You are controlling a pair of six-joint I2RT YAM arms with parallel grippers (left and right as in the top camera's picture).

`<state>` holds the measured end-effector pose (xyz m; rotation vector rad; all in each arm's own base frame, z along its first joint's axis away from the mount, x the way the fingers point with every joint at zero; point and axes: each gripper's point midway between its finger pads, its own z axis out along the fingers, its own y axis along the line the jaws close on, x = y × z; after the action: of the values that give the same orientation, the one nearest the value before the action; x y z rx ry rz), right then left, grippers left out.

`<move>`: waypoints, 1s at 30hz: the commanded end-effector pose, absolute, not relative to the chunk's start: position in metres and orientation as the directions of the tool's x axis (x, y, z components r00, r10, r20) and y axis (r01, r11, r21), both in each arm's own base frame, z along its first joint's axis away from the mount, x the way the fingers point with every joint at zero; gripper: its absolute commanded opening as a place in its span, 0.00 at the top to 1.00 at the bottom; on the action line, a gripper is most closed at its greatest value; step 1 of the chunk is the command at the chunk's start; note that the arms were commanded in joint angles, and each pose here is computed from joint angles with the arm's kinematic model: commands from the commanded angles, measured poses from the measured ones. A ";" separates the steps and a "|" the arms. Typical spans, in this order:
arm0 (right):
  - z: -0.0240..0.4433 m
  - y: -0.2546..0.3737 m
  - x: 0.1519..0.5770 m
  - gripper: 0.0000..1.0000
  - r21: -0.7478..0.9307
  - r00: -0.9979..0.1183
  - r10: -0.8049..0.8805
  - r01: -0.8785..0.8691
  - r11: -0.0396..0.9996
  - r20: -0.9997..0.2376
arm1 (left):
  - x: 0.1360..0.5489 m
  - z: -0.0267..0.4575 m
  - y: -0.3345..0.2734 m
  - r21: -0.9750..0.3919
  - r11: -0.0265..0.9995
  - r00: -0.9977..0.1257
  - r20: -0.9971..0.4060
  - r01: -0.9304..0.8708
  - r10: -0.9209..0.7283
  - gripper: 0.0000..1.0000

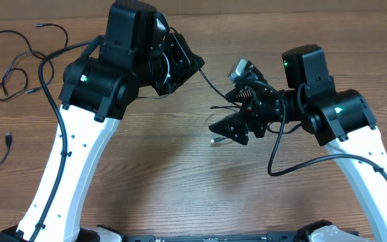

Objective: Untangle cables

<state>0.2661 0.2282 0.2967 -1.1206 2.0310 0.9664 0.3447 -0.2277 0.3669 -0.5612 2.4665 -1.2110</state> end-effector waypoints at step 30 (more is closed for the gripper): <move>0.304 0.223 0.286 0.96 0.321 -0.535 -0.357 -0.799 0.508 -0.766 | 0.349 0.377 -0.213 -0.816 0.536 -0.845 -0.120 -0.215 -0.522 0.95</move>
<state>0.2846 0.2204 0.2927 -0.9794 2.1242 0.8823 0.3494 -0.2163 0.3659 -0.6151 2.4617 -1.2155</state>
